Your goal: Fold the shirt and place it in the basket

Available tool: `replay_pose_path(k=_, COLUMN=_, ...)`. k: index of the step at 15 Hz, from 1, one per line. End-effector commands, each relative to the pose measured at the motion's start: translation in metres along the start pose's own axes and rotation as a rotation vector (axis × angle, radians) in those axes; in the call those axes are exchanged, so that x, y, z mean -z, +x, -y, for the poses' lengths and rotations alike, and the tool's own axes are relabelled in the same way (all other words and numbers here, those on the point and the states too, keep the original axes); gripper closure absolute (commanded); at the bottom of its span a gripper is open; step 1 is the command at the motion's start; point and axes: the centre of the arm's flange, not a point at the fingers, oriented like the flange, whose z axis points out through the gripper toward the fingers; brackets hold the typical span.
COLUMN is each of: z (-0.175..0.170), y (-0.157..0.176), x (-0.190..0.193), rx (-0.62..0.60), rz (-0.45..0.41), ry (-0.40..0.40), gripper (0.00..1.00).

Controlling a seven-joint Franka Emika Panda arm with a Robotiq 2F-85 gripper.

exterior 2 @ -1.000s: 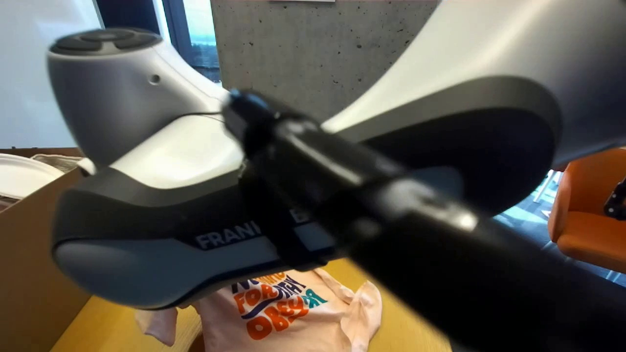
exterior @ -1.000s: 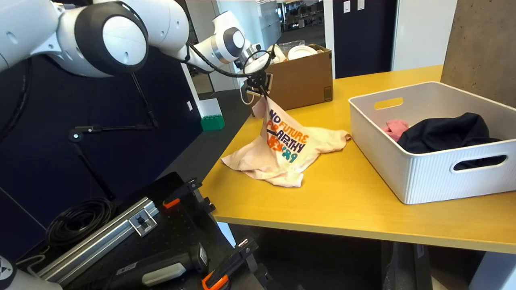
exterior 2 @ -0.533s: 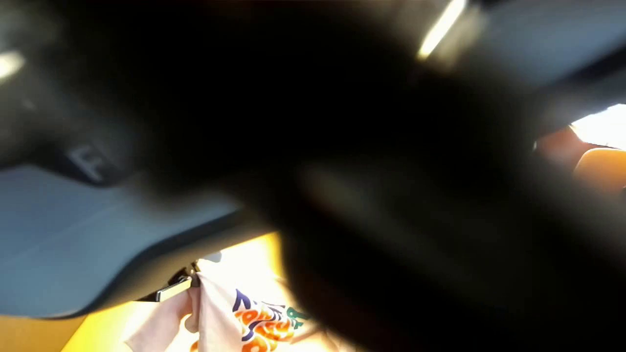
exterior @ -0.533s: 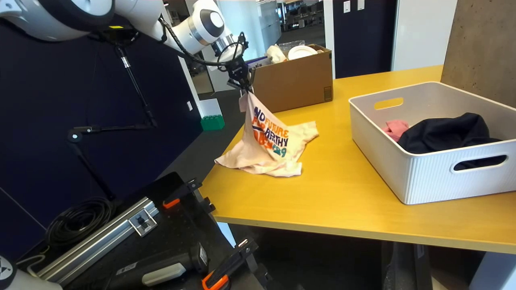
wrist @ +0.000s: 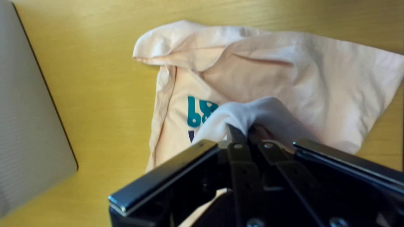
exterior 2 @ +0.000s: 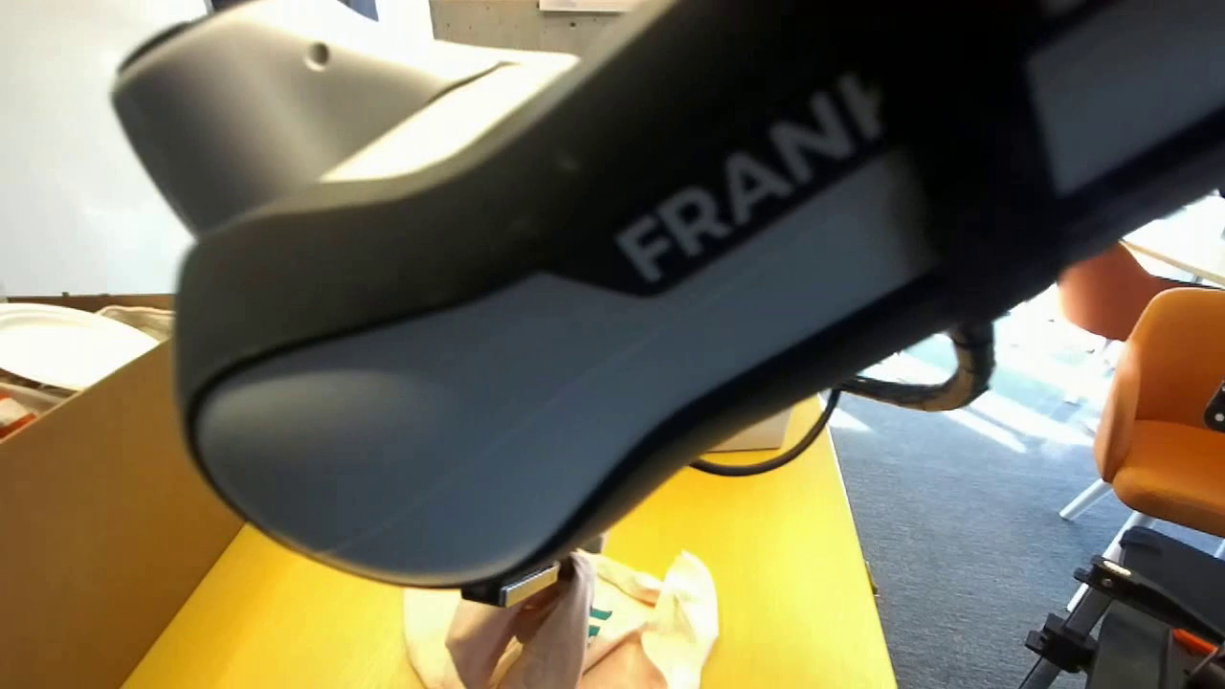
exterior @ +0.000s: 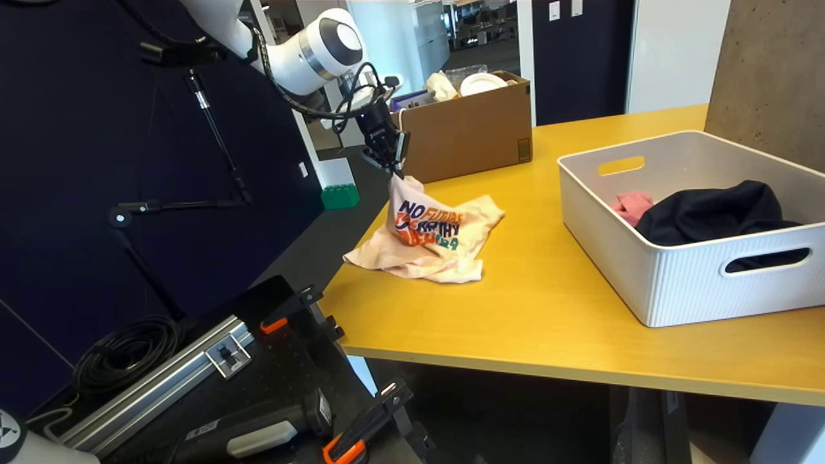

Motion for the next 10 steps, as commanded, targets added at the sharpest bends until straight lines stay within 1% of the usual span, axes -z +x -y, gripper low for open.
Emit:
replay_pose_path(k=1, z=-0.008, y=-0.084, x=-0.02, rx=-0.099, rz=0.073, ry=0.02, gripper=0.99)
replay_pose_path(k=4, z=-0.027, y=-0.115, x=-0.05, rx=-0.191, rz=0.129, ry=0.022, gripper=0.99)
replay_pose_path(k=8, z=-0.071, y=-0.157, x=-0.105, rx=-0.275, rz=0.15, ry=0.042, gripper=0.99)
replay_pose_path(k=9, z=-0.081, y=-0.16, x=-0.119, rx=-0.285, rz=0.15, ry=0.043, gripper=0.97)
replay_pose_path(k=10, z=-0.089, y=-0.163, x=-0.132, rx=-0.294, rz=0.149, ry=0.042, gripper=0.71)
